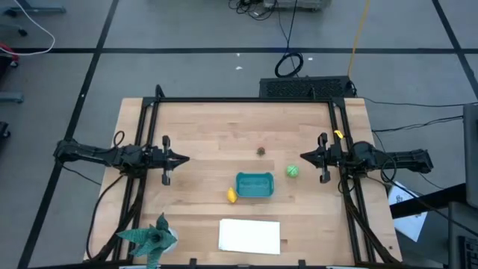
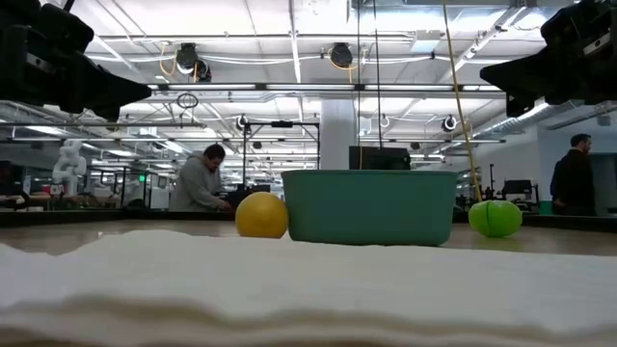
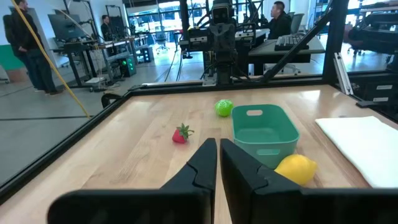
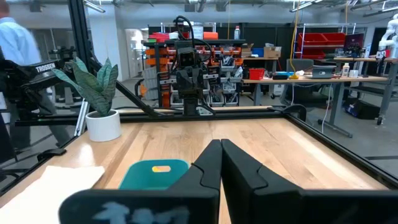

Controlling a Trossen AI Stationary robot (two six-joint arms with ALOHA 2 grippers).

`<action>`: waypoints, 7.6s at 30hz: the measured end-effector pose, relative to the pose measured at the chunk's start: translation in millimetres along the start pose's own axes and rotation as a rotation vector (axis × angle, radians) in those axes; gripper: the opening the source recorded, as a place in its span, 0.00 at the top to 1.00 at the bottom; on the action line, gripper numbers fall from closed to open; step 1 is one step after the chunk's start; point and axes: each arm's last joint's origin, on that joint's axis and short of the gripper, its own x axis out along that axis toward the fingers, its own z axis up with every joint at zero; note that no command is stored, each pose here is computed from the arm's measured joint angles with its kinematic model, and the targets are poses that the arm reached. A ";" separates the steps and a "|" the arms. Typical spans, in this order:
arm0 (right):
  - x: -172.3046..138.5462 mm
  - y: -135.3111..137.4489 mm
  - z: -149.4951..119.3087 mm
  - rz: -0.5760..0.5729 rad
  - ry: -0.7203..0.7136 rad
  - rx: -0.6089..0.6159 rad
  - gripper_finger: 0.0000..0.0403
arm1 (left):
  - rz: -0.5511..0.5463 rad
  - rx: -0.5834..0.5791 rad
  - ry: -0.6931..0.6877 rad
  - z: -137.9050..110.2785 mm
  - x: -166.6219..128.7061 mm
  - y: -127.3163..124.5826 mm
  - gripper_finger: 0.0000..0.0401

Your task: Pick and placing Produce into tupperware

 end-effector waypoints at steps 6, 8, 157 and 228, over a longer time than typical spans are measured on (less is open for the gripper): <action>0.0 0.0 0.1 0.000 0.000 0.000 1.00 | 0.000 0.000 0.000 -0.1 0.0 0.0 0.94; 0.0 0.0 -0.1 0.000 0.000 0.000 1.00 | 0.000 0.000 0.001 -0.1 0.0 0.0 0.94; 0.0 0.0 0.4 0.000 -0.003 0.105 1.00 | 0.050 -0.059 -0.176 101.2 14.1 5.9 0.94; 0.0 0.0 -0.1 0.000 0.001 0.104 1.00 | -0.120 -0.260 0.719 196.0 211.5 10.8 0.94</action>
